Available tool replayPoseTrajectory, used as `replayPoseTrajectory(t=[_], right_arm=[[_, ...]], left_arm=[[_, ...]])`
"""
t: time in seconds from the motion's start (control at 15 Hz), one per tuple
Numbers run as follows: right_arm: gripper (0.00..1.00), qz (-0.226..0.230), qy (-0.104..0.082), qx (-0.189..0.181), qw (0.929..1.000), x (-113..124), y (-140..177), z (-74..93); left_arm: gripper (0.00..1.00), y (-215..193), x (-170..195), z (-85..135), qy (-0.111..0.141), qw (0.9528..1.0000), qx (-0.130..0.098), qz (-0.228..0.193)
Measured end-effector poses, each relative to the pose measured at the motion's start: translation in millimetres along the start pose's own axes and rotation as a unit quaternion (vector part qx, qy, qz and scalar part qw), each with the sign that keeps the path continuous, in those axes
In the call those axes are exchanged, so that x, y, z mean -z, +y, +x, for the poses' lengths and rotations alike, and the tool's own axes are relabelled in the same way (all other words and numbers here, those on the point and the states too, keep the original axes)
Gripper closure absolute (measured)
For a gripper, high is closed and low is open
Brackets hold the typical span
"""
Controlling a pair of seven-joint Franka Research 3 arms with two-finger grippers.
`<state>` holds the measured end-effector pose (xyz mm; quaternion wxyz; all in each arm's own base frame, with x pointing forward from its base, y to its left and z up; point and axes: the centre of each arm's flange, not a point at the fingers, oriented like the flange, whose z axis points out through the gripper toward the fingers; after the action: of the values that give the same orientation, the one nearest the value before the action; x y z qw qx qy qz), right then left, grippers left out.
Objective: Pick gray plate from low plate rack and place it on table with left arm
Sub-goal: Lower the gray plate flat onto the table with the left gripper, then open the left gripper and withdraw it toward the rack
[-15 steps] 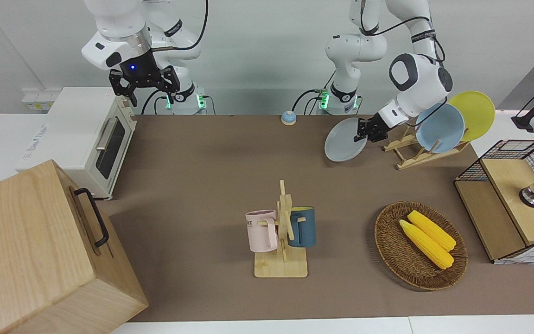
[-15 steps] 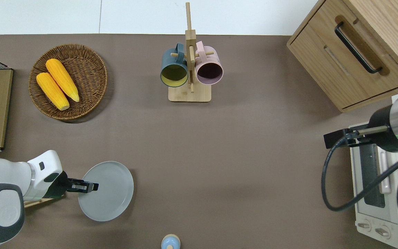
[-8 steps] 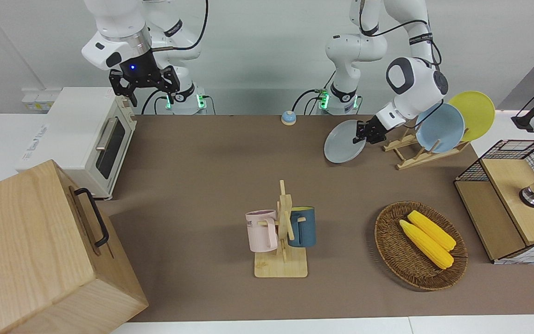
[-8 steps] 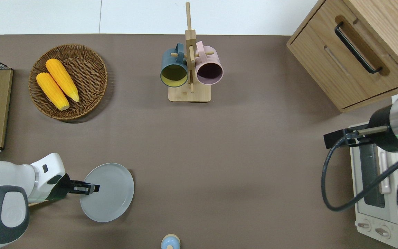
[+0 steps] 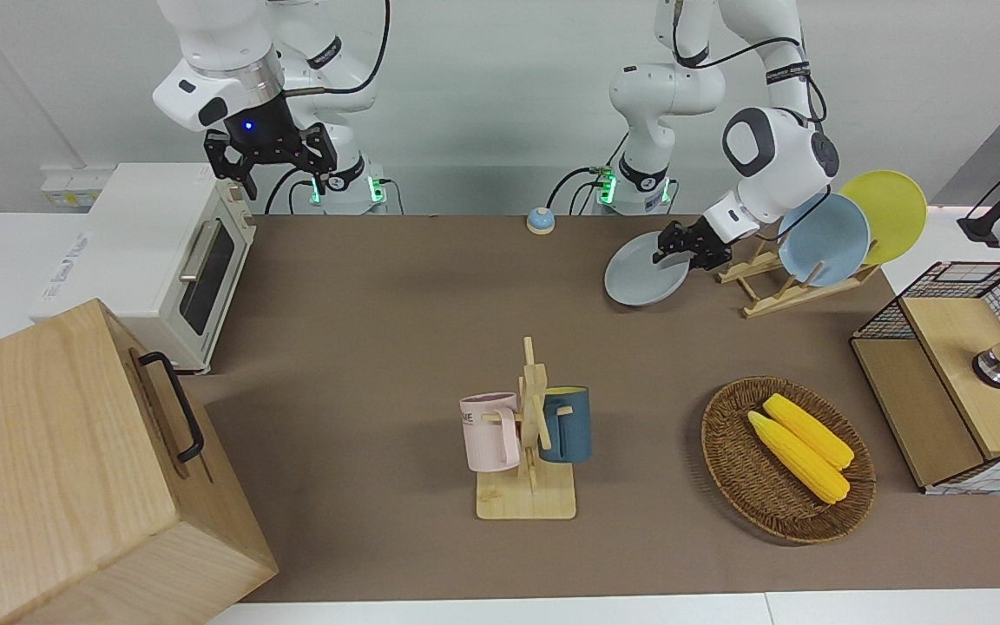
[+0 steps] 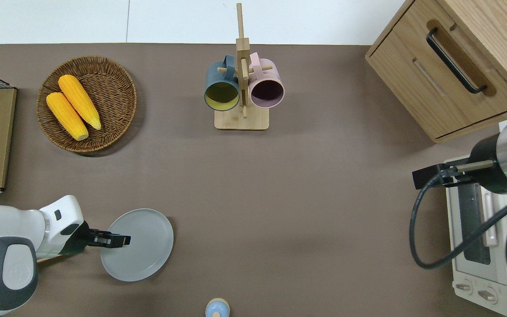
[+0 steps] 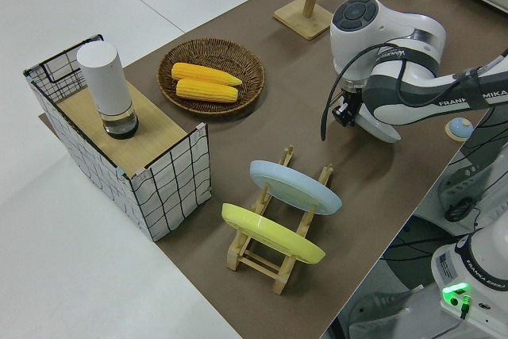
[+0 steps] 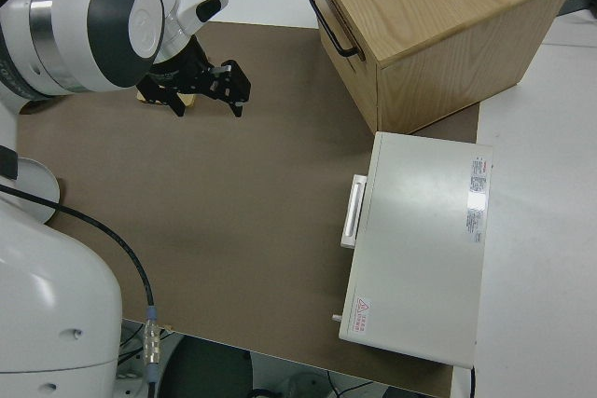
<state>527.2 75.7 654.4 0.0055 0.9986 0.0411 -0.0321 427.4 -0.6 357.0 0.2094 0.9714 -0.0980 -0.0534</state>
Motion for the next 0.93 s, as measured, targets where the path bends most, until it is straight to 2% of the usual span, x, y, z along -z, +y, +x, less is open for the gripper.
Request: replayPoseTrajectory(t=[0.13, 0.2, 0.6, 0.73, 0.93], right_arm=[[0.01, 0.000, 0.000, 0.000, 1.0000, 0, 0, 0.0], [0.01, 0.000, 0.000, 0.000, 1.0000, 0, 0, 0.0], [0.01, 0.000, 0.000, 0.000, 1.0000, 0, 0, 0.0], [0.01, 0.000, 0.000, 0.000, 1.0000, 0, 0, 0.0], [0.01, 0.000, 0.000, 0.000, 1.0000, 0, 0, 0.0]], left_arm=[[0.03, -1, 1, 0, -0.002, 0.9999, -0.006, 0.010], [0.01, -1, 3, 1, -0.001, 0.9999, -0.008, 0.013], [0.01, 1, 33, 10, 0.021, 0.9987, -0.025, 0.038], [0.01, 6, 50, 15, 0.027, 0.9984, -0.031, 0.039], [0.00, 14, 91, 23, 0.030, 0.9968, -0.038, 0.063]])
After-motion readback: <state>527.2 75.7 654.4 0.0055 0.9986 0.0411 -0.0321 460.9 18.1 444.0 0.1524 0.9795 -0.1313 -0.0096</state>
